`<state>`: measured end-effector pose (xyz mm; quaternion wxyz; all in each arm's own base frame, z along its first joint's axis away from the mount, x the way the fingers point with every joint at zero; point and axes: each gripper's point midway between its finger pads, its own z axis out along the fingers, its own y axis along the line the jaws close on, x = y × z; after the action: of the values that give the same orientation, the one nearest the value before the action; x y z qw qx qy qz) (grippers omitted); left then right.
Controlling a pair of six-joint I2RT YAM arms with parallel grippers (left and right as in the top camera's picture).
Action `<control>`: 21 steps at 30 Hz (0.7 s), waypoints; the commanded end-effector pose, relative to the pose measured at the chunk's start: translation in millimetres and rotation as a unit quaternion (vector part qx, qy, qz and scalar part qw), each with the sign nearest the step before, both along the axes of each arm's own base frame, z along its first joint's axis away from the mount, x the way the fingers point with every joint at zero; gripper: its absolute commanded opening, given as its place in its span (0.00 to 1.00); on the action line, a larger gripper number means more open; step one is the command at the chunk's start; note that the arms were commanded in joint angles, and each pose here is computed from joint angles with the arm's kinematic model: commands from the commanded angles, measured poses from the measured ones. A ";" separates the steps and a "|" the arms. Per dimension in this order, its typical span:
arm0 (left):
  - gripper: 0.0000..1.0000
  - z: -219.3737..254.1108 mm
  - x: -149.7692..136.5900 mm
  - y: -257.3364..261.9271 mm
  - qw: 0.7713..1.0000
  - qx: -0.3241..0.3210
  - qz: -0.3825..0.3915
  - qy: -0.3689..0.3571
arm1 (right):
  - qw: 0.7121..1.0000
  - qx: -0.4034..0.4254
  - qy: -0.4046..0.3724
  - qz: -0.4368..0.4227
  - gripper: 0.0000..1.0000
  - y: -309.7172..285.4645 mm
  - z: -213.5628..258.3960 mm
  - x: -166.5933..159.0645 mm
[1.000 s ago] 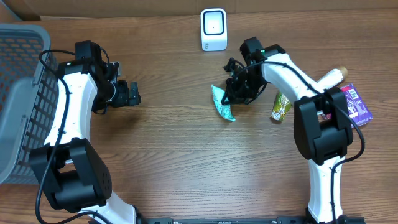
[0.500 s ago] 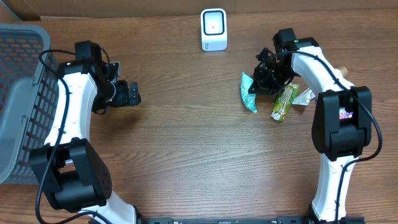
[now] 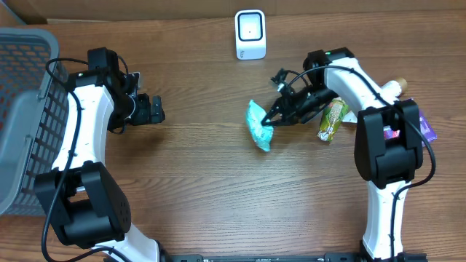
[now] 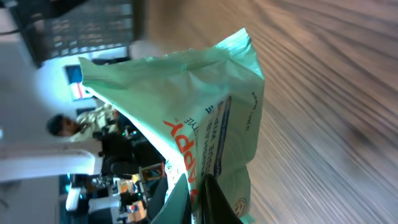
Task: Scan the item barcode
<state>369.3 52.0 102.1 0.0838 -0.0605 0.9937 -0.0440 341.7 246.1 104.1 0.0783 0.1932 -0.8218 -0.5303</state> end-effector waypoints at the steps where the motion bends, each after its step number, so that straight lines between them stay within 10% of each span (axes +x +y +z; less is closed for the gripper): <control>1: 1.00 5.9 -0.1 -2.7 1.000 0.003 -0.013 -0.009 | 0.998 0.066 -0.013 0.014 0.04 22.6 8.2 -7.4; 16: 1.00 5.8 -0.2 -2.7 1.000 0.003 -0.013 -0.009 | 0.962 -0.265 -0.063 -0.032 0.06 29.5 -92.6 10.6; 21: 1.00 5.9 -0.1 -2.7 1.000 0.003 -0.013 -0.009 | 0.934 -0.342 -0.093 -0.047 0.44 0.7 -106.9 23.4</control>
<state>369.3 52.0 102.1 0.0838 -0.0605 0.9937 -0.0440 349.9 282.0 20.2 0.0585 0.1821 -0.9326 -0.3061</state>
